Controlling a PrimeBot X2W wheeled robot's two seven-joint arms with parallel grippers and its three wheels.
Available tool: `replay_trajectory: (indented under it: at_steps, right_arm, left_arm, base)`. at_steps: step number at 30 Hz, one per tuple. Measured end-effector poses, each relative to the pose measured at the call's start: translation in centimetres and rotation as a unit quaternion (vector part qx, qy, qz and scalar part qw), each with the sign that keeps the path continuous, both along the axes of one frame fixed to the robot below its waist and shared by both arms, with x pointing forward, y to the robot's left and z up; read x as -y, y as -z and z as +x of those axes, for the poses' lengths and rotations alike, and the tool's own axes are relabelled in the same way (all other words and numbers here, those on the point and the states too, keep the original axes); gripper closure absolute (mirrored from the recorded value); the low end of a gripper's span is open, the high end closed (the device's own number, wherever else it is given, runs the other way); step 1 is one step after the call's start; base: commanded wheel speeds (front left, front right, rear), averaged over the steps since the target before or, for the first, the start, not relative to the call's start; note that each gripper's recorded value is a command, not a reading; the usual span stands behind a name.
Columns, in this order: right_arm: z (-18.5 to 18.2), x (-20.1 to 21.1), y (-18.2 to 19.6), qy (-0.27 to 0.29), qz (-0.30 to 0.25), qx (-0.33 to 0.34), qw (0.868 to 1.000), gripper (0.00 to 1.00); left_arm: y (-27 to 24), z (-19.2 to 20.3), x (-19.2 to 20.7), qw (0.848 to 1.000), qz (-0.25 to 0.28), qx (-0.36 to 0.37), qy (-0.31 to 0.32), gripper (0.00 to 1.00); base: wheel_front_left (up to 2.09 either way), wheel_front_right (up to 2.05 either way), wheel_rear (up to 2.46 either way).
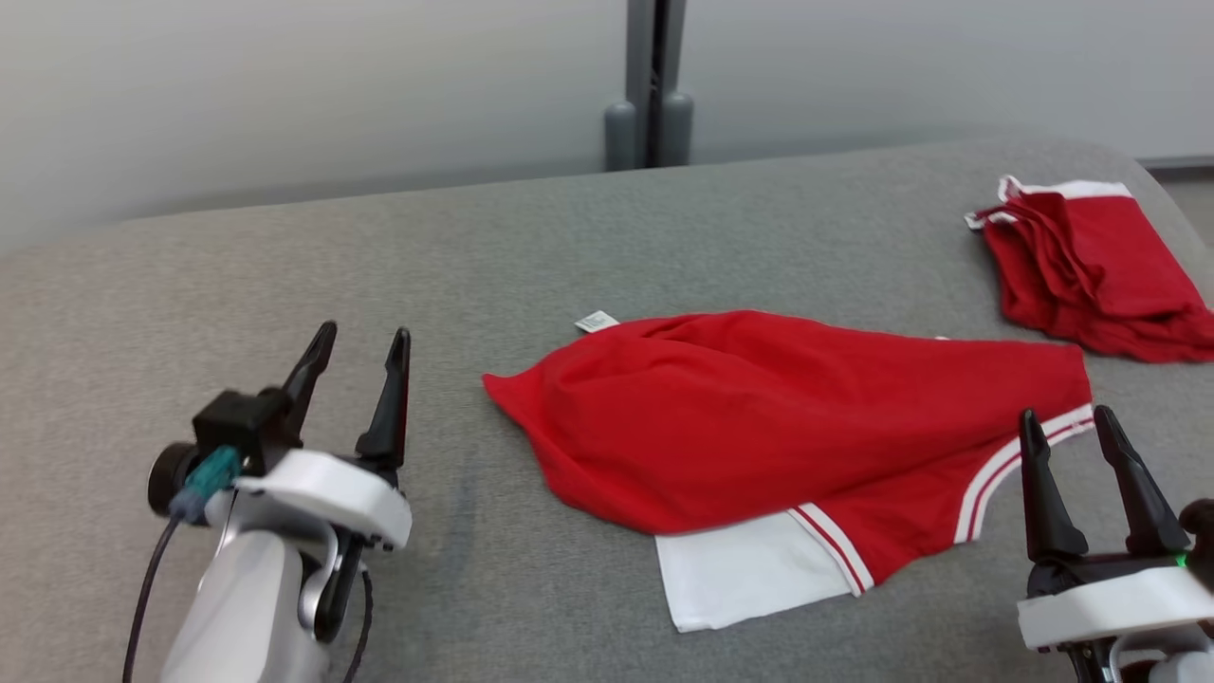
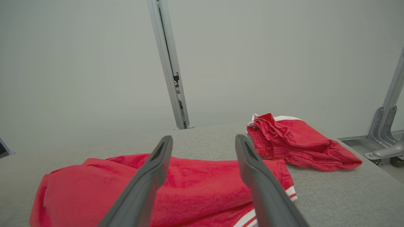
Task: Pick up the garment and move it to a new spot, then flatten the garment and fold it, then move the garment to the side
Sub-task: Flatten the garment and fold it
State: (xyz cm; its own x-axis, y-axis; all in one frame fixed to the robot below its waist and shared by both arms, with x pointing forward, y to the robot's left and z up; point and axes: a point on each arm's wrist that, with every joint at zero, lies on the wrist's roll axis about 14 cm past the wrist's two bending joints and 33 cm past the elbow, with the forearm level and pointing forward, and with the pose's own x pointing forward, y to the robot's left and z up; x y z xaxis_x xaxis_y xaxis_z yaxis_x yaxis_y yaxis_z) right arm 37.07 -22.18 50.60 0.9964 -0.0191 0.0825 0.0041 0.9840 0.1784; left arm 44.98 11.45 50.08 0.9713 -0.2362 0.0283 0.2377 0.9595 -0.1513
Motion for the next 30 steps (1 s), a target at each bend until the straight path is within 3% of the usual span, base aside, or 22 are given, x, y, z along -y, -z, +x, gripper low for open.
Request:
replay_trajectory:
  at_steps: [10,17,22,23,24,25,26,30]
  right_arm:
    - [-0.6,2.7,2.0,0.051,0.011,-0.032,0.998,0.0]
    - [-1.0,4.3,2.8,0.078,0.008,-0.046,0.996,0.0]
    - [-0.8,4.5,2.5,0.08,0.006,-0.042,0.996,0.0]
    - [-0.8,4.5,2.4,0.079,0.006,-0.041,0.996,0.0]
    - [-0.8,4.5,2.4,0.079,0.006,-0.041,0.996,0.0]
    - [-0.8,4.5,2.4,0.079,0.006,-0.041,0.996,0.0]
    - [-0.8,4.5,2.4,0.079,0.006,-0.041,0.996,0.0]
    - [-0.7,4.6,2.4,0.08,0.005,-0.039,0.996,0.0]
  left_arm:
    - [5.0,4.0,5.7,0.99,0.041,-0.099,0.087,0.0]
    - [11.0,3.2,7.3,0.968,0.063,-0.209,0.12,0.0]
    - [12.5,2.6,7.3,0.96,0.062,-0.242,0.122,0.0]
    - [12.7,2.5,7.4,0.959,0.06,-0.249,0.123,0.13]
    - [12.8,2.4,7.5,0.958,0.056,-0.254,0.124,0.53]
    - [13.0,2.2,7.7,0.957,0.052,-0.258,0.125,0.83]
    - [13.1,2.1,8.0,0.955,0.053,-0.261,0.128,1.0]
    - [13.1,1.8,8.0,0.956,0.045,-0.259,0.128,1.0]
  base:
    - [0.0,0.0,0.0]
    - [0.0,0.0,0.0]
    - [0.0,0.0,0.0]
    - [0.0,0.0,0.0]
    - [0.0,0.0,0.0]
    - [0.0,0.0,0.0]
    - [0.0,0.0,0.0]
    - [0.0,0.0,0.0]
